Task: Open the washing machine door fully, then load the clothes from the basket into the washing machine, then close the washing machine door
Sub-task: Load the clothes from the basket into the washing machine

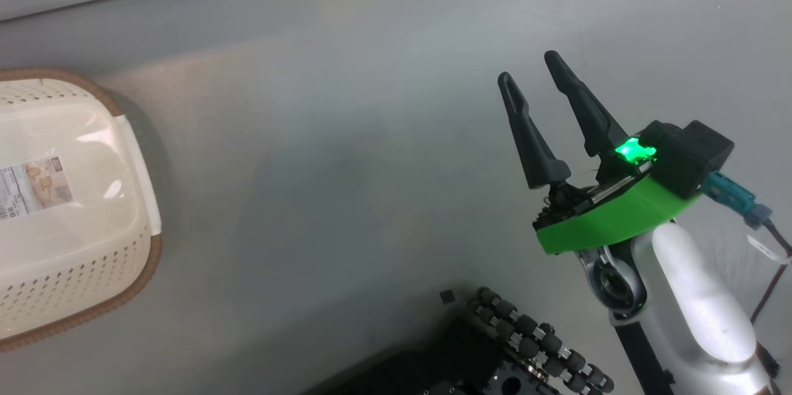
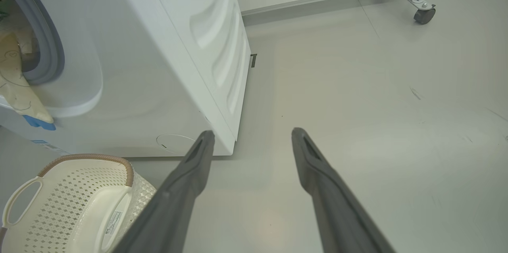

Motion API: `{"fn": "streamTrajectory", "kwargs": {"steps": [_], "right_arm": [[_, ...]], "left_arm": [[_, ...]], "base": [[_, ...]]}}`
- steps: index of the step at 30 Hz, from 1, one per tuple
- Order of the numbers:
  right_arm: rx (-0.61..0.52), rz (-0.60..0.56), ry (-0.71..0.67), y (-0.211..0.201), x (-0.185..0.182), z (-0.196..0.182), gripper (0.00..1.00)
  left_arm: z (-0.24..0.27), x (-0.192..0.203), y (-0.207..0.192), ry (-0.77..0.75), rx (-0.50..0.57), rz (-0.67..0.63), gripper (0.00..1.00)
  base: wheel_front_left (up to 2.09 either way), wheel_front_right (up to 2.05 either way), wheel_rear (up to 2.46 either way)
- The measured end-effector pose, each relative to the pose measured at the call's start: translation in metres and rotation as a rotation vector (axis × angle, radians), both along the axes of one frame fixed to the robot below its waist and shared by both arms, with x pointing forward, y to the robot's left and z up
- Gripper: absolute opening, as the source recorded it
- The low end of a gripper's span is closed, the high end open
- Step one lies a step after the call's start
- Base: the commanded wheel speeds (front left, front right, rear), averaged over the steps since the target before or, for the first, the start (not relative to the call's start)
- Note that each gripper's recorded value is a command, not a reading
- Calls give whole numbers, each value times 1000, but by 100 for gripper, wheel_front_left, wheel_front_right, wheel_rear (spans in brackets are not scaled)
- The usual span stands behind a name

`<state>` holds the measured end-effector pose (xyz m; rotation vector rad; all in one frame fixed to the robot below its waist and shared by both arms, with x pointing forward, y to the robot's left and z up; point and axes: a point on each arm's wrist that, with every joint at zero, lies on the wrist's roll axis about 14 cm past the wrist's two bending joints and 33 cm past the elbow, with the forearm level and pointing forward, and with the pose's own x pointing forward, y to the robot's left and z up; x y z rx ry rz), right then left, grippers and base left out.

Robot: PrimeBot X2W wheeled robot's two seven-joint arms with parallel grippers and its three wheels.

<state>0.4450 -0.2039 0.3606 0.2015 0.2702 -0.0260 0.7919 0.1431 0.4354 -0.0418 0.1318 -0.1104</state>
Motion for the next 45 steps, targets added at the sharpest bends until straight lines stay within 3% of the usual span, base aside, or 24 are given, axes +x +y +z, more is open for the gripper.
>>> {"fn": "streamTrajectory", "kwargs": {"steps": [4,7,8,9,10,20,27,37,45], "right_arm": [[-1,-10,12,-4,0,-5,100],[-1,-10,20,-4,0,-8,100],[-1,-10,21,-4,0,-9,100],[0,-9,20,-3,0,-9,100],[1,-8,21,-3,0,-10,100],[3,-1,11,-1,8,-11,100],[-13,18,-25,2,17,-4,100],[-44,61,-80,12,29,10,100],[-83,98,-161,22,38,38,100]], "left_arm": [[2,7,2,-93,28,-1,0],[-23,7,5,-31,34,9,0],[-31,6,8,-7,29,23,5],[-38,6,10,16,26,29,49],[-44,5,12,37,29,34,100],[-61,1,20,93,35,52,100],[-55,-10,30,54,5,85,100],[-52,-61,22,-16,-55,101,100],[-41,-140,18,-49,-75,104,100]], "base": [[0,0,0],[0,0,0],[0,0,0],[0,0,0],[0,0,0],[0,0,0],[0,0,0],[0,0,0],[0,0,0]]}}
